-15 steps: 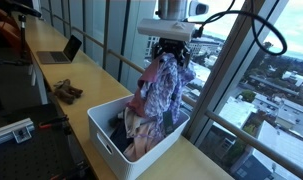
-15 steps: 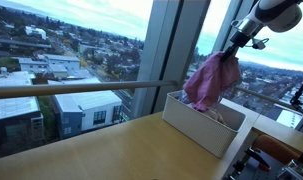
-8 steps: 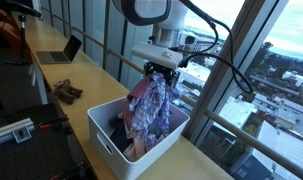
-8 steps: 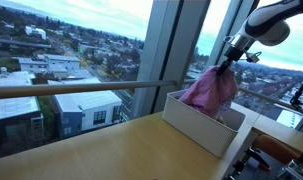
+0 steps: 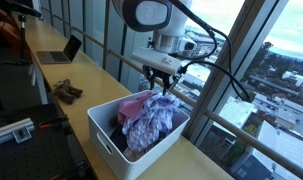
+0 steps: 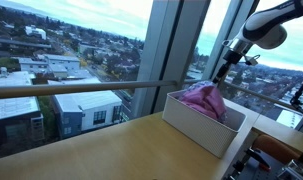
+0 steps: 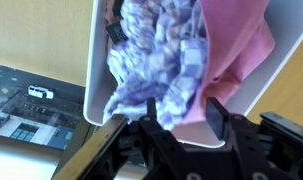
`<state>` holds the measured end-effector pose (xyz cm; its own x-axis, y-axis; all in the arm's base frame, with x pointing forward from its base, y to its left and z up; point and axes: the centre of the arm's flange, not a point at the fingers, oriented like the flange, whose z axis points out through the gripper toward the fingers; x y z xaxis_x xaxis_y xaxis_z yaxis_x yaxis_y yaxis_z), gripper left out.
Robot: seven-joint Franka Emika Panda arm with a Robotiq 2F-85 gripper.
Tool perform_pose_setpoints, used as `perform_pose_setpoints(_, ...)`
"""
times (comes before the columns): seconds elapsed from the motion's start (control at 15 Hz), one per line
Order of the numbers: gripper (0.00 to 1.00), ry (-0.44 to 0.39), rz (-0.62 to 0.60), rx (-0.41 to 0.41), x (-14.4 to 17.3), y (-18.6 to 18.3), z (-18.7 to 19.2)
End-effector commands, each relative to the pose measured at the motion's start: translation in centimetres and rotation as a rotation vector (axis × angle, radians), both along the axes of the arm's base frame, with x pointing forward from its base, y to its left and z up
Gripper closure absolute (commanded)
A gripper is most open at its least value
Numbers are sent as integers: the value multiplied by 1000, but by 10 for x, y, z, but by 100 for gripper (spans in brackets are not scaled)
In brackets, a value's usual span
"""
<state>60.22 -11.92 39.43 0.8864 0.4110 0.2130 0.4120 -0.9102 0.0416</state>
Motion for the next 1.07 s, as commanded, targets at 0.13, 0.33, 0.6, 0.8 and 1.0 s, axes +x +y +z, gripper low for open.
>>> perform_pose_setpoints(0.13,1,-66,117,-8,-29,90,40)
perform_pose_setpoints(0.33,0,-26,224,9,-53,160,14)
perform_pose_setpoints(0.6,0,76,347,31,-91,254,-53)
perform_pose_setpoints(0.8,0,124,435,33,-119,317,-90)
perform_pose_setpoints(1.0,0,159,499,38,-144,379,-126)
